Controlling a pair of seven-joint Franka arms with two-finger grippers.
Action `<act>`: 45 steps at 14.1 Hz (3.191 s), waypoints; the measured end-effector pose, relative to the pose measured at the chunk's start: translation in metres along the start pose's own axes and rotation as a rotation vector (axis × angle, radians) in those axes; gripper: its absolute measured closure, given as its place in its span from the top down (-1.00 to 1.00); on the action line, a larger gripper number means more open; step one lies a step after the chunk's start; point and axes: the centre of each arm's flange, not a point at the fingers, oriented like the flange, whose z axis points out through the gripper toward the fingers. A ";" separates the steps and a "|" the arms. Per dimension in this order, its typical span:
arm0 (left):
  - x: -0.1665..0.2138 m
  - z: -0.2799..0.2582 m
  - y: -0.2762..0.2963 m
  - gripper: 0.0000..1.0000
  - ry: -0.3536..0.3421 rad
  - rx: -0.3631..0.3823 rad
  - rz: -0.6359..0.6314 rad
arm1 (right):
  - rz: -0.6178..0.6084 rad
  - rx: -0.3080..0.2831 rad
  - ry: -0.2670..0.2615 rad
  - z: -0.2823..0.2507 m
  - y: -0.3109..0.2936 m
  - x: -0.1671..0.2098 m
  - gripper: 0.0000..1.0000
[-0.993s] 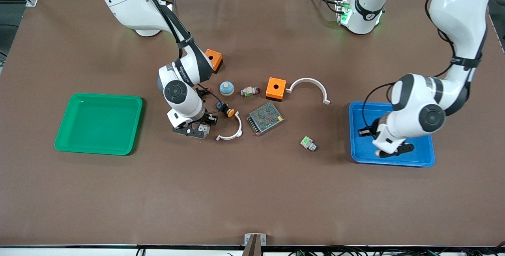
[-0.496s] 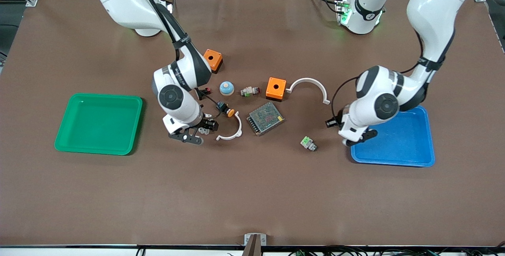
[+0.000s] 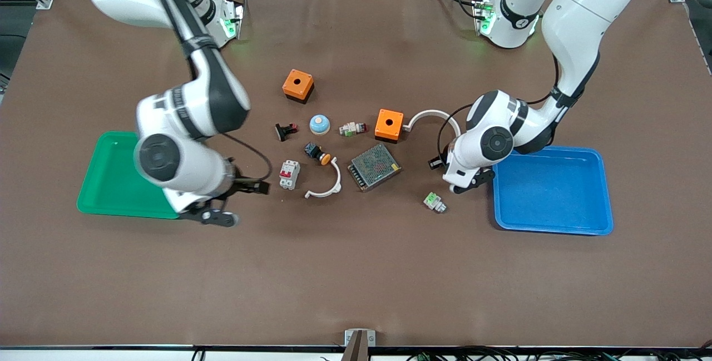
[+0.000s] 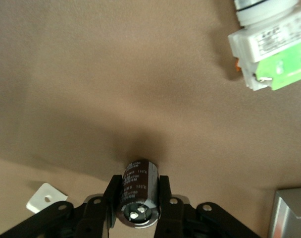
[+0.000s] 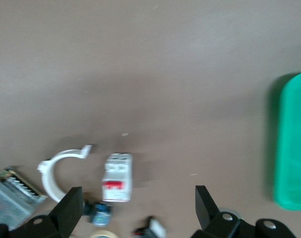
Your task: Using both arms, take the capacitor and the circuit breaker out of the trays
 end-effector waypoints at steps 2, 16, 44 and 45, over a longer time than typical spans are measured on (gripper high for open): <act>0.004 0.000 -0.001 -0.13 0.004 -0.007 -0.007 | -0.038 -0.043 -0.026 -0.018 0.054 0.010 1.00; 0.094 -0.363 -0.085 1.00 0.300 0.023 -0.073 | -0.093 -0.073 0.021 -0.138 0.225 -0.015 1.00; -0.042 -0.478 -0.191 1.00 0.298 0.072 0.375 | -0.094 -0.047 0.108 -0.188 0.252 -0.131 1.00; -0.043 -0.479 -0.192 1.00 0.296 0.073 0.374 | -0.094 -0.046 0.114 -0.191 0.253 -0.135 1.00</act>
